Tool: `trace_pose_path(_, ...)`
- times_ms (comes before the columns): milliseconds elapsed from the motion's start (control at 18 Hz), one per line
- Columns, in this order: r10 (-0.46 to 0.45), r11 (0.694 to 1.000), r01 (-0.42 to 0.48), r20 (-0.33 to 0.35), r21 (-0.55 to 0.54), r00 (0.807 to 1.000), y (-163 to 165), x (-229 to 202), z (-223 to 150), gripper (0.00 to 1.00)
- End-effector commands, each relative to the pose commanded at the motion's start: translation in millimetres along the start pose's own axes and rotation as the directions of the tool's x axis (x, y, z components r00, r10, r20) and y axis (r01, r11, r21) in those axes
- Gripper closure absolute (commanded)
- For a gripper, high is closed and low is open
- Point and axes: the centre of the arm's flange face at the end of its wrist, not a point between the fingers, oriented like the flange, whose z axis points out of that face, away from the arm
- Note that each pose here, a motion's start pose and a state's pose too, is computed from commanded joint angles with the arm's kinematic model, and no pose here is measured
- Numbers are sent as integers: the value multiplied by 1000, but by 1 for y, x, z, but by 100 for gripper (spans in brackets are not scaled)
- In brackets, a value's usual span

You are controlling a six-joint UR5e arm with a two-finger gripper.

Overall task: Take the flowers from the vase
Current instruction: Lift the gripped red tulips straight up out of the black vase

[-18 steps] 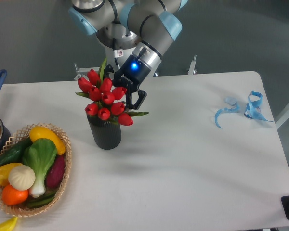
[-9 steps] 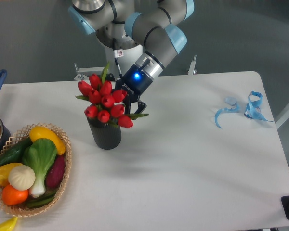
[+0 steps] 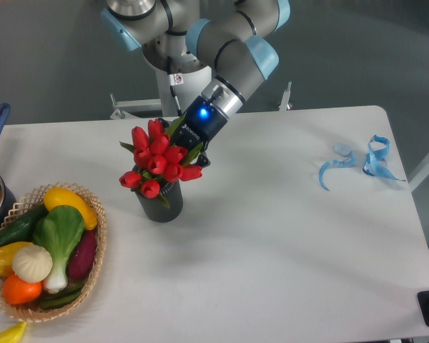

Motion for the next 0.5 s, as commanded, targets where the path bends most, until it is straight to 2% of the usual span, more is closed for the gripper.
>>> trace_pose_path(500,-52,995,47,46,92,998,-41,9,-35,99)
